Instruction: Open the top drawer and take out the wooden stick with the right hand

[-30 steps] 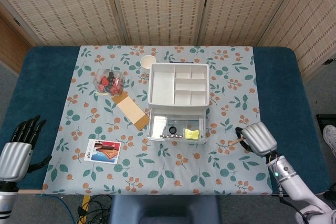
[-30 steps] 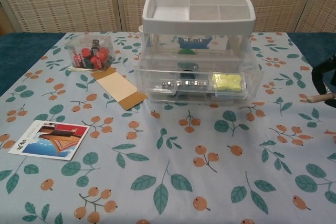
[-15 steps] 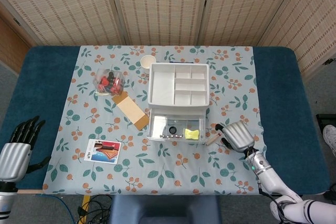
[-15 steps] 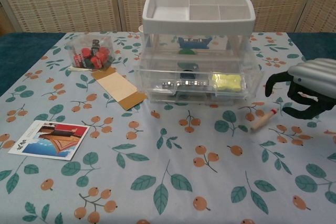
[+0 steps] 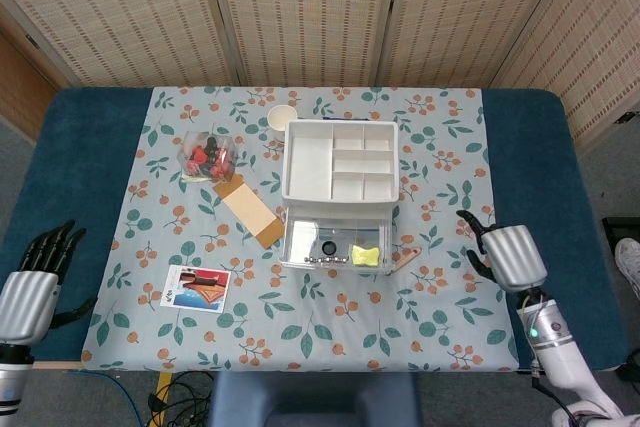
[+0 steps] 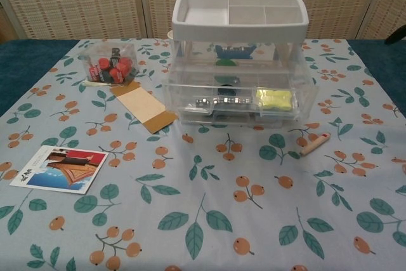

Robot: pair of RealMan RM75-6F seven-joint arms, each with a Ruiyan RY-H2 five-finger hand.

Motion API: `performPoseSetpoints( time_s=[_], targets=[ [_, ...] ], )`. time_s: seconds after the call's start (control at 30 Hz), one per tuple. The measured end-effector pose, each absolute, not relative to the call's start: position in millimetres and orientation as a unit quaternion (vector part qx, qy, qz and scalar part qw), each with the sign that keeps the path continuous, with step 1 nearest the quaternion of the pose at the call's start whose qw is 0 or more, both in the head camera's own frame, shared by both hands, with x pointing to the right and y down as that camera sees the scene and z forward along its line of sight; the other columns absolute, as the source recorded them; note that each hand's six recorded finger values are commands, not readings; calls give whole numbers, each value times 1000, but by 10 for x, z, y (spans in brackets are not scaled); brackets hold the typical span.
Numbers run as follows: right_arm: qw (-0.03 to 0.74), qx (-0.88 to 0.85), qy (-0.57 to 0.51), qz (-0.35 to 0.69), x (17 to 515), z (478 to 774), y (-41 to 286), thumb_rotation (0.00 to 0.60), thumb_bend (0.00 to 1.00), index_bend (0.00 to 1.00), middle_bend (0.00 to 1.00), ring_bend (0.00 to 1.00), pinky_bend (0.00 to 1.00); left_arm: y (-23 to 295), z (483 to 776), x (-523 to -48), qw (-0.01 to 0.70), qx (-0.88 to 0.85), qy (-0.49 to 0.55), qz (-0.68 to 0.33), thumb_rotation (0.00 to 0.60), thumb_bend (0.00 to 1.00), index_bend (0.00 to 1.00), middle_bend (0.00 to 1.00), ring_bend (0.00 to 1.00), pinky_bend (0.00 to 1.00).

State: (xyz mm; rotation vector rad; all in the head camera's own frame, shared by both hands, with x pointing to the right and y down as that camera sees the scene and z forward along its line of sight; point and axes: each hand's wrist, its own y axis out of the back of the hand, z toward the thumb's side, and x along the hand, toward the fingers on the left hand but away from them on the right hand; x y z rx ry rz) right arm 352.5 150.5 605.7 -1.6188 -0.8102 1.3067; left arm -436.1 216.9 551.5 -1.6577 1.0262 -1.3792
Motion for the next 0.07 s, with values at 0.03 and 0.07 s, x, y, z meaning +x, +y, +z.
performPoseSetpoints(
  time_s=[0.03, 0.07],
  targets=[
    [439, -643, -335, 530, 3599, 5977, 1526, 600, 386, 172, 397, 366, 555, 2170, 5523, -4350, 368, -646, 398, -537, 600, 159, 32, 0, 0, 73],
    [438, -632, -345, 538, 3701, 5876, 1559, 600, 386, 172, 357, 313, 496, 2170, 5529, -4341, 368, -647, 397, -536, 600, 159, 32, 0, 0, 73]
  ],
)
